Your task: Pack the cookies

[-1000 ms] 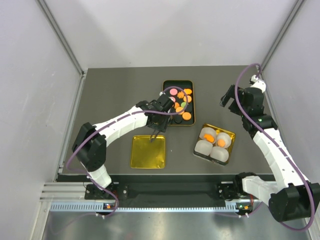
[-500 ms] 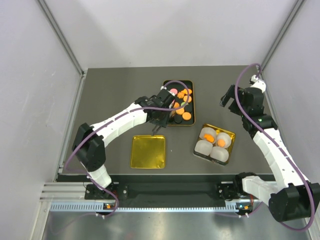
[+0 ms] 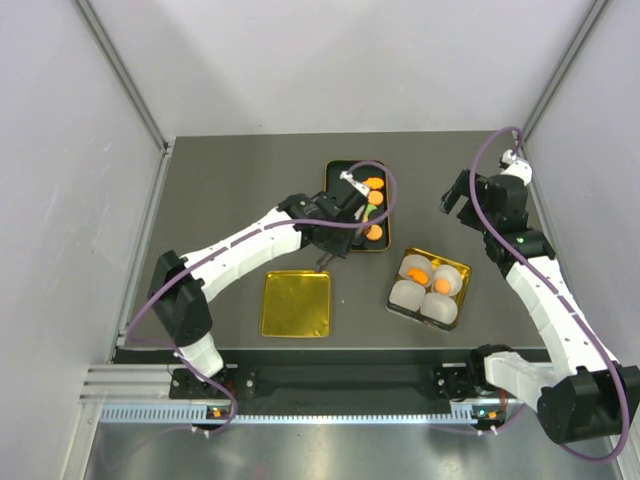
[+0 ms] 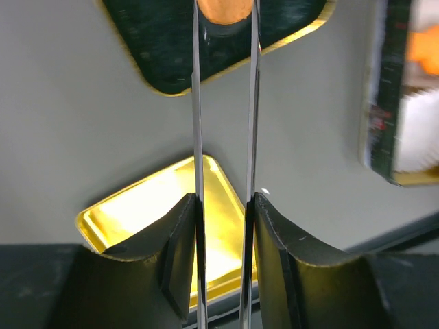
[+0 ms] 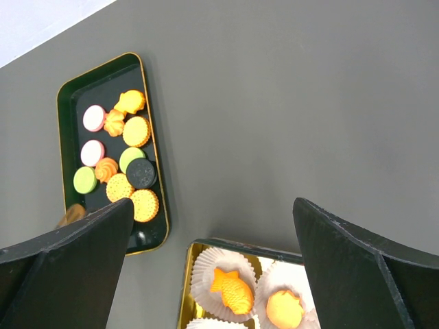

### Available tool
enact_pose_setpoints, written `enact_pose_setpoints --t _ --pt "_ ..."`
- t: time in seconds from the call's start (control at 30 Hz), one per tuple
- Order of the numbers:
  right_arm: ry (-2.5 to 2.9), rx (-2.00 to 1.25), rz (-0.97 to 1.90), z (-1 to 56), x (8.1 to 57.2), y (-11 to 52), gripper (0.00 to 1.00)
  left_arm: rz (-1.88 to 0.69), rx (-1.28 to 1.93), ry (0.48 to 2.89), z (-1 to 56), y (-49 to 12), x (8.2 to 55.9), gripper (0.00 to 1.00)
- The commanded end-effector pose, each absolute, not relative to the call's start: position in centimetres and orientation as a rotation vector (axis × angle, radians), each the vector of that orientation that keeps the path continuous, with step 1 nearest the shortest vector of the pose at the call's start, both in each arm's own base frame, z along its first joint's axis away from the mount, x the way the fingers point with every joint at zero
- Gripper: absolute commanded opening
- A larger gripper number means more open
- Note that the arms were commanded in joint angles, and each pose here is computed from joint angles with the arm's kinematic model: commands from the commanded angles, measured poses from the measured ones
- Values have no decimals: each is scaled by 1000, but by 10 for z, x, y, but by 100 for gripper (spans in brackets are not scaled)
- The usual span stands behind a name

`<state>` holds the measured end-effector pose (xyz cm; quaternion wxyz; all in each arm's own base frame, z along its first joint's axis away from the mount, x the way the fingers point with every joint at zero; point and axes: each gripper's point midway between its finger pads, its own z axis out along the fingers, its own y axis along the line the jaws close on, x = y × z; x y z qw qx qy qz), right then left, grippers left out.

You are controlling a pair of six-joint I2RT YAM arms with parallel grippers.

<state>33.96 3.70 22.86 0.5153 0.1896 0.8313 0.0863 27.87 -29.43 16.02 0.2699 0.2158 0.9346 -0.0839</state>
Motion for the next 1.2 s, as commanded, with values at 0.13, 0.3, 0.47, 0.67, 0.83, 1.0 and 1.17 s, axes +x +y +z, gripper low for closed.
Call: enact_pose_setpoints --t 0.13,0.3,0.47,0.67,0.83,1.0,1.17 --pt "1907 472 218 251 345 30 100 -371 690 2386 216 -343 231 40" --pt "1907 473 210 250 345 29 100 -389 781 2393 212 -361 201 40" --pt "1909 476 207 249 345 28 100 -400 858 2405 202 -371 168 40" --pt "1907 477 210 250 344 29 100 -406 924 2419 191 -378 146 39" --pt "1908 476 209 250 344 28 100 -402 949 2435 183 -379 136 40" --pt "1903 474 210 251 343 28 100 -391 973 2460 169 -378 131 39" --pt "1900 474 209 252 343 28 100 -409 992 2460 165 -383 128 40"
